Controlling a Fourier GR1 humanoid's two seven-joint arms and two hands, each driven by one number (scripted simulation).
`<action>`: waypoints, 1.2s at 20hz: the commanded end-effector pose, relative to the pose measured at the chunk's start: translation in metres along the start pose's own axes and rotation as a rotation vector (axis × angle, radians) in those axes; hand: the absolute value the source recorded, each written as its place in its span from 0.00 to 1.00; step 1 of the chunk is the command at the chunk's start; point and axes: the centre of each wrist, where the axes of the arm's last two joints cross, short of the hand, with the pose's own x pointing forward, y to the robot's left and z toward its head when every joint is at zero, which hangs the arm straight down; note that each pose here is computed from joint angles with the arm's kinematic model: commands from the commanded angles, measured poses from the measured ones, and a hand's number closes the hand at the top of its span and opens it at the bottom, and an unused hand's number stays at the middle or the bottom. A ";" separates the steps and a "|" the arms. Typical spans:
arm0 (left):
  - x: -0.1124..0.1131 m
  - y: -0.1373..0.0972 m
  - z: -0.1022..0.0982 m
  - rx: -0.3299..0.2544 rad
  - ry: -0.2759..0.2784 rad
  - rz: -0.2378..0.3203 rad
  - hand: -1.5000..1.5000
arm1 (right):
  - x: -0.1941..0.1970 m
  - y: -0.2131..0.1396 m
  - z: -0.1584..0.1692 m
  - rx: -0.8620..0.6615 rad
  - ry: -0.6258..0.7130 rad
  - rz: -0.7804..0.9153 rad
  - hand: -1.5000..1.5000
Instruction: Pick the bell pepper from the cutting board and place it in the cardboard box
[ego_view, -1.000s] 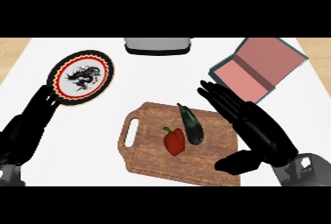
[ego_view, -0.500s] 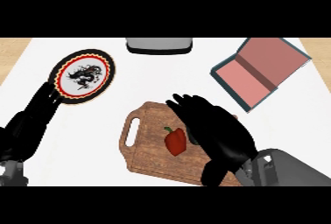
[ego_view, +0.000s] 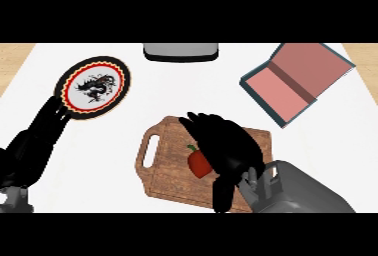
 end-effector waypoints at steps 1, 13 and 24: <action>0.004 0.003 0.002 -0.012 -0.005 0.008 0.50 | 0.012 0.008 -0.010 0.073 0.073 0.049 0.00; 0.007 0.008 0.010 0.006 -0.002 0.016 0.50 | -0.013 0.022 0.010 0.029 0.016 0.038 0.00; 0.012 0.013 -0.006 0.003 -0.003 0.006 0.50 | 0.005 0.017 -0.021 0.035 0.048 0.117 0.00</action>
